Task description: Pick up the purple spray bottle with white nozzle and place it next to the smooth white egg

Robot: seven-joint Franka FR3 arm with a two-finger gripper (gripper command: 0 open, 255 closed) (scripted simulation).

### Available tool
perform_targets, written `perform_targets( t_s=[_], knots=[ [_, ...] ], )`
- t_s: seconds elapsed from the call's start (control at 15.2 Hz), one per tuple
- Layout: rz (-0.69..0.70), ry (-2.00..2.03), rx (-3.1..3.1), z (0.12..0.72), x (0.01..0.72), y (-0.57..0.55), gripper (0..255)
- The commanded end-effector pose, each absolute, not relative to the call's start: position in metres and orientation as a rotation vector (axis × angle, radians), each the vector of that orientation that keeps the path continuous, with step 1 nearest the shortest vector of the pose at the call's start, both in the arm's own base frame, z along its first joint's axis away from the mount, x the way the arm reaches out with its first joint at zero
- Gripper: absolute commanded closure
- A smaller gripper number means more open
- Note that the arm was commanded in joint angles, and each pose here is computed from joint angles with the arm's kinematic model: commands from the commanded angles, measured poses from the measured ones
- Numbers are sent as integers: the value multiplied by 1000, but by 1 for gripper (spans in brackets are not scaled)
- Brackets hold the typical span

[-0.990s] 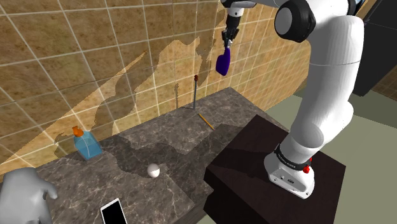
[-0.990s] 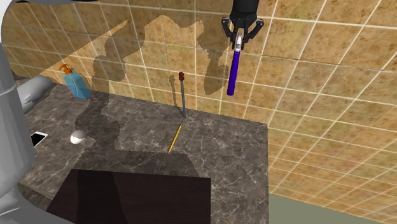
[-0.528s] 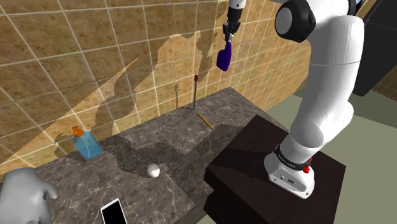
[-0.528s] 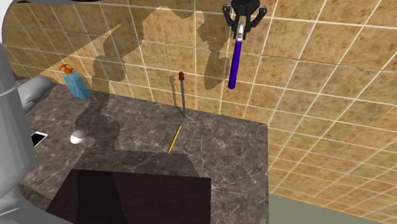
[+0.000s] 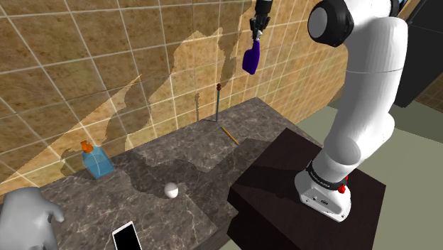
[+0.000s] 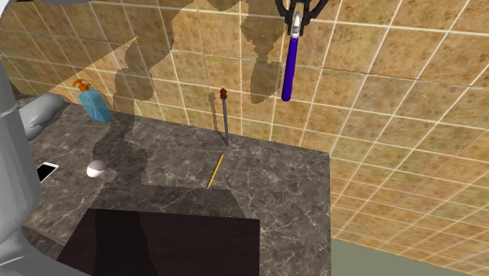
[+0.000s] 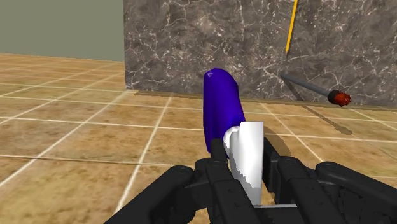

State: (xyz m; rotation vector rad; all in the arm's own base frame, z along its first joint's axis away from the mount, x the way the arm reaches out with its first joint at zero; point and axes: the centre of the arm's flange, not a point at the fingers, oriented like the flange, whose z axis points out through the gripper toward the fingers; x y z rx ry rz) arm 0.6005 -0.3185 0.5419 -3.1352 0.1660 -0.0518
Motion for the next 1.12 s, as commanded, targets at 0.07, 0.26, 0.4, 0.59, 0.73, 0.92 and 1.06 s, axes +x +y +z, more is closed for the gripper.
perform_targets(
  t_s=[0.07,0.26,0.4,0.59,0.73,0.92,1.06],
  knots=[
    [-53,166,-3135,546,592,-287,255],
    [-53,166,-3135,546,581,-249,255],
    [-53,166,-3135,546,573,-224,255],
    [-53,166,-3135,546,562,-186,255],
    [-53,166,-3135,546,554,-160,255],
    [-53,166,-3135,546,543,-122,255],
    [-53,166,-3135,546,535,-97,255]
  ],
)
